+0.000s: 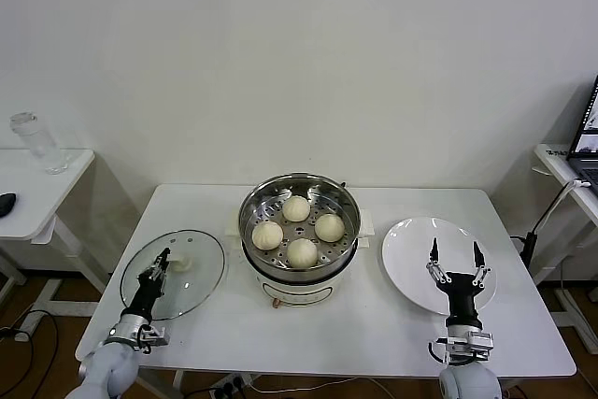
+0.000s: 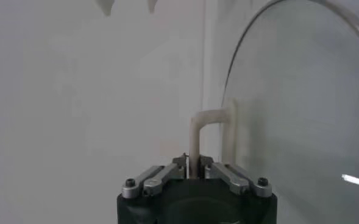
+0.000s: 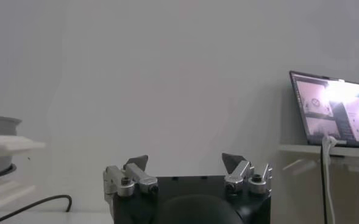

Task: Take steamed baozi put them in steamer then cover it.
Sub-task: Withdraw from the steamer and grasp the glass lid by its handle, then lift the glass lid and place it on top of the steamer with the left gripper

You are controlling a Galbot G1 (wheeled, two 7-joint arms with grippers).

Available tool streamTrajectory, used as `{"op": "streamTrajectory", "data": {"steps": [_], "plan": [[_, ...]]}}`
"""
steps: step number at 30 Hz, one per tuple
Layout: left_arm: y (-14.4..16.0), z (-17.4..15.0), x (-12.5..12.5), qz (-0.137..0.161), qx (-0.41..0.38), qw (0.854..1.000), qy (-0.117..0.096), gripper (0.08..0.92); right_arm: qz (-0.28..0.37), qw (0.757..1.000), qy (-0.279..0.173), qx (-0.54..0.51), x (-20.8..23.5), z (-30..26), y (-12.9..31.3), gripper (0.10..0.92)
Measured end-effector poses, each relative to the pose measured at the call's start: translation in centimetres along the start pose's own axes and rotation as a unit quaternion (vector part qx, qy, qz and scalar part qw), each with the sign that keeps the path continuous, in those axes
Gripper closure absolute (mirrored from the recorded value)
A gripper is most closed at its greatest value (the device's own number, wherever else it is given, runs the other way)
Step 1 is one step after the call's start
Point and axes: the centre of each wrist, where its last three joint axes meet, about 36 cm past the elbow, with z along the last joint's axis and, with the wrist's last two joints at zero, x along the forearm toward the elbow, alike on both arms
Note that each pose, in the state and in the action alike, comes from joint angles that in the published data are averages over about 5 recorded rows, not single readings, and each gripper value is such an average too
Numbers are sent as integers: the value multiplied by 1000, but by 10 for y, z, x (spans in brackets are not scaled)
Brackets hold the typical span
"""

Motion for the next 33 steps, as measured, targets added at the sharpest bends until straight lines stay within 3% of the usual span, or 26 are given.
{"op": "streamTrajectory", "data": {"steps": [8, 17, 26, 33], "plan": [[28, 13, 1, -33, 1, 999, 17, 814, -3, 1000, -3, -2, -3, 0, 4, 200], [107, 11, 2, -113, 3, 993, 32, 814, -5, 1000, 4, 1, -7, -2, 12, 200], [182, -65, 5, -185, 36, 982, -4, 813, -7, 999, 32, 13, -13, -5, 18, 200], [212, -146, 10, -189, 76, 978, -42, 813, -2, 999, 47, 15, -15, -3, 21, 200]]}}
